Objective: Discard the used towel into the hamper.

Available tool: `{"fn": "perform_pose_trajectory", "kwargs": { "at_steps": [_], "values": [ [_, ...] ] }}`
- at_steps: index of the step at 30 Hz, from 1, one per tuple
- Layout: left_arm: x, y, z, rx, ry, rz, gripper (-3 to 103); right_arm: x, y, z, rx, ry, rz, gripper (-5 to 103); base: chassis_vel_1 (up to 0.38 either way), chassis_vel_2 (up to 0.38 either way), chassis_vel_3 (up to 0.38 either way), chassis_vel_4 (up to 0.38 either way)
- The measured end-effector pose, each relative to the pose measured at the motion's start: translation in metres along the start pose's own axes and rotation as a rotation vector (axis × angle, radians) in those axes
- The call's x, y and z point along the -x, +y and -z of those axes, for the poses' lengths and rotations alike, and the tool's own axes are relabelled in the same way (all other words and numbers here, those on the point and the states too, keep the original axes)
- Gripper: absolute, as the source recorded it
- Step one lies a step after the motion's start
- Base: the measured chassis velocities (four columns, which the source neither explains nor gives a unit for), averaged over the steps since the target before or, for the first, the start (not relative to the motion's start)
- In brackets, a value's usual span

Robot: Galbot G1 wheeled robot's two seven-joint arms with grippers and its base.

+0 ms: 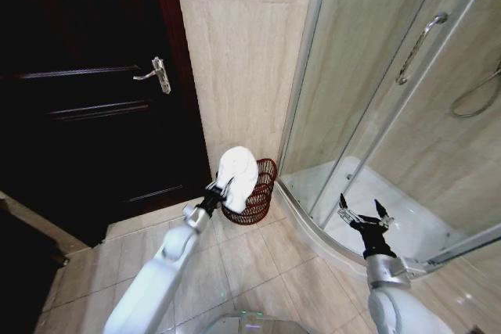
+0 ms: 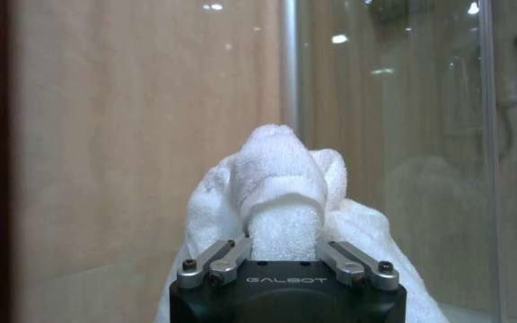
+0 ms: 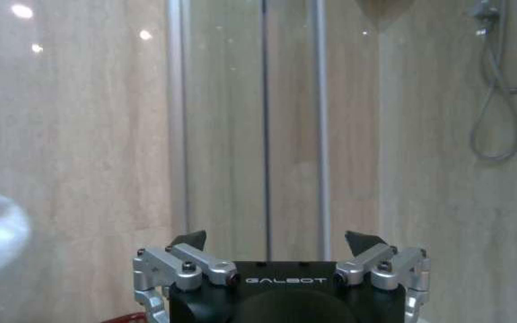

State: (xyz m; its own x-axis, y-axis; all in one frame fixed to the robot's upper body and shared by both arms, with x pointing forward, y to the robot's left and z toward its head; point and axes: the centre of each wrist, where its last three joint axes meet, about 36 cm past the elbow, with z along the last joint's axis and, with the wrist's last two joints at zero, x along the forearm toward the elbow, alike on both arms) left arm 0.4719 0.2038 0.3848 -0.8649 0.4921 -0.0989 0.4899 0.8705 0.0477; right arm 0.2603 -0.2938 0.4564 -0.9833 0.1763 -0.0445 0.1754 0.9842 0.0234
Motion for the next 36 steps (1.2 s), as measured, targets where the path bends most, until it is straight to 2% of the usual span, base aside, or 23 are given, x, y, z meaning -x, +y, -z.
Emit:
{"fn": "perform_pose_trajectory", "kwargs": {
  "at_steps": [3, 4, 7, 9, 12, 14, 15, 17, 20, 23, 27, 29, 30, 32, 34, 35, 36],
  "values": [
    [0.052, 0.004, -0.010, 0.020, 0.021, -0.021, 16, -0.001, -0.006, 0.006, -0.010, 0.008, -0.027, 100, 0.000, 0.000, 0.000, 0.000],
    [0.052, 0.004, -0.010, 0.020, 0.021, -0.021, 16, -0.001, -0.006, 0.006, -0.010, 0.008, -0.027, 100, 0.000, 0.000, 0.000, 0.000],
    [0.108, 0.014, -0.013, -0.004, 0.055, -0.024, 16, -0.007, -0.013, 0.006, -0.023, 0.014, -0.041, 100, 0.000, 0.000, 0.000, 0.000],
    [0.118, 0.016, -0.012, -0.001, 0.058, -0.023, 16, -0.007, -0.014, 0.005, -0.024, 0.014, -0.043, 100, 0.000, 0.000, 0.000, 0.000],
    [0.155, 0.027, -0.009, 0.048, 0.064, 0.011, 16, -0.007, -0.014, 0.006, -0.008, 0.005, -0.056, 100, 0.000, 0.000, 0.000, 0.000],
    [0.159, 0.029, -0.009, 0.058, 0.062, 0.019, 16, -0.007, -0.014, 0.006, -0.005, 0.003, -0.057, 100, 0.000, 0.000, 0.000, 0.000],
    [0.173, 0.039, -0.007, 0.110, 0.062, 0.052, 16, -0.006, -0.014, 0.007, 0.007, -0.003, -0.060, 100, 0.000, 0.000, 0.000, 0.000],
    [0.176, 0.043, -0.007, 0.126, 0.063, 0.060, 16, -0.006, -0.014, 0.007, 0.009, -0.005, -0.061, 100, 0.000, 0.000, 0.000, 0.000],
    [0.180, 0.061, -0.011, 0.204, 0.081, 0.066, 16, -0.004, -0.021, 0.006, 0.011, -0.007, -0.065, 100, 0.000, 0.000, 0.000, 0.000],
    [0.179, 0.063, -0.015, 0.212, 0.095, 0.058, 16, -0.003, -0.024, 0.005, 0.013, -0.007, -0.066, 100, 0.000, 0.000, 0.000, 0.000],
    [0.182, 0.053, -0.025, 0.195, 0.119, 0.054, 13, -0.003, -0.026, 0.006, 0.012, -0.007, -0.064, 100, 0.000, 0.000, 0.000, 0.000],
    [0.183, 0.045, -0.030, 0.185, 0.138, 0.053, 22, -0.004, -0.025, 0.011, 0.009, -0.009, -0.054, 100, 0.000, 0.000, 0.000, 0.000],
    [0.183, 0.045, -0.030, 0.185, 0.138, 0.053, 22, -0.004, -0.025, 0.011, 0.009, -0.009, -0.054, 100, 0.000, 0.000, 0.000, 0.000],
    [0.181, 0.040, -0.035, 0.185, 0.159, 0.048, 32, -0.002, -0.024, 0.020, 0.010, -0.017, -0.047, 100, 0.000, 0.000, 0.000, 0.000],
    [0.178, 0.040, -0.039, 0.194, 0.179, 0.048, 43, 0.000, -0.023, 0.025, 0.014, -0.025, -0.044, 100, 0.000, 0.000, 0.000, 0.000],
    [0.178, 0.040, -0.039, 0.194, 0.179, 0.048, 43, 0.000, -0.023, 0.025, 0.014, -0.025, -0.044, 100, 0.000, 0.000, 0.000, 0.000],
    [0.174, 0.043, -0.042, 0.210, 0.206, 0.048, 48, 0.000, -0.021, 0.028, 0.017, -0.031, -0.043, 100, 0.000, 0.000, 0.000, 0.000]
  ]
}}
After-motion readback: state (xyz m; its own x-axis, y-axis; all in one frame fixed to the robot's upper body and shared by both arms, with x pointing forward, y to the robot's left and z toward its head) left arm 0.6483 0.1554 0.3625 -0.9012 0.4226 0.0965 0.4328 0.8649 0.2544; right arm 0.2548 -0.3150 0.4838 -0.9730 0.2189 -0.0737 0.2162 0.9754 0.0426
